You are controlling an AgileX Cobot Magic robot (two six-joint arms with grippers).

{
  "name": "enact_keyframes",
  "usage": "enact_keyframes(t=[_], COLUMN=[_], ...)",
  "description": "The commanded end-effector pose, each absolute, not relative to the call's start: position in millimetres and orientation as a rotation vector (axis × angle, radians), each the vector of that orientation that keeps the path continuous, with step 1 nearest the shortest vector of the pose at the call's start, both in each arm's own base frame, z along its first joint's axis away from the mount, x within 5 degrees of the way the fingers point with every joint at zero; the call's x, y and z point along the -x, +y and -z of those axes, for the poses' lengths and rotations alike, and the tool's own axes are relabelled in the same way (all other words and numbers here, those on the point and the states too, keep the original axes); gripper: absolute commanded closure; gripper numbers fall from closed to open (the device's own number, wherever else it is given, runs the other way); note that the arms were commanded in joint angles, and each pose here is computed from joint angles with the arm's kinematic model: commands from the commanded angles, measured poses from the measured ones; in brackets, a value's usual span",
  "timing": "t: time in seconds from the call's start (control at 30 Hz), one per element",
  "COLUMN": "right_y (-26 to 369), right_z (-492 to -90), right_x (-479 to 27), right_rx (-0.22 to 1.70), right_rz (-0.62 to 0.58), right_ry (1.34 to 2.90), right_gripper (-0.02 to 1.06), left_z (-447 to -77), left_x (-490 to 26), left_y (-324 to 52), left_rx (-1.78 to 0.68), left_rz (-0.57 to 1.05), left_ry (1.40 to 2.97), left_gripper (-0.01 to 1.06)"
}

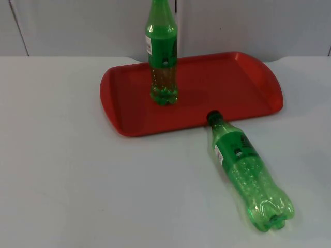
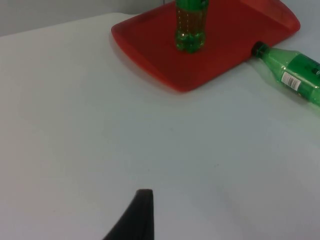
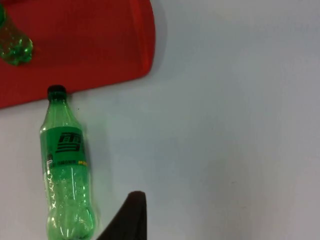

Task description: Place the bottle upright on the tray.

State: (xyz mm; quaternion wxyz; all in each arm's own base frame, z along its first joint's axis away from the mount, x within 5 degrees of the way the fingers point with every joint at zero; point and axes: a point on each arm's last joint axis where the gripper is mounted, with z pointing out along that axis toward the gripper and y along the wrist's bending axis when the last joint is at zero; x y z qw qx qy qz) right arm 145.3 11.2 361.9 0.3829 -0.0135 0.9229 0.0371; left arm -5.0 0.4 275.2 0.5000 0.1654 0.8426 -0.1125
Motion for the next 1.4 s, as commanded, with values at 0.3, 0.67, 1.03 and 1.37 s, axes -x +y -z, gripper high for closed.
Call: enact_keyframes(t=[0.3,0.67,1.03,1.37], right_y=[18.4,80.3,155.7,211.3], right_z=[-342.2,-305.1,-256.0,-208.5], right_x=[-239.8,-304.6,-328.6,-340.9], right_rx=[0.045,0.299,0.511,0.473], right_rz=[-0.137,-0.226,-0.224,-0.076], right_ry=[2.541,2.660,2.755,2.814], right_gripper=[0.01,0.03,0.03,0.03], left_z=[-274.5,-274.5,-274.5,-274.5], left_x=[5.0,5.0,5.0,5.0], left_y=[0.6,0.6,0.6,0.6], left_rx=[-0.393,-0.393,-0.393,-0.393], left_rz=[0.272,0.272,0.272,0.272], left_ry=[2.038,2.038,2.038,2.038], left_gripper=[0.00,0.00,0.00,0.00])
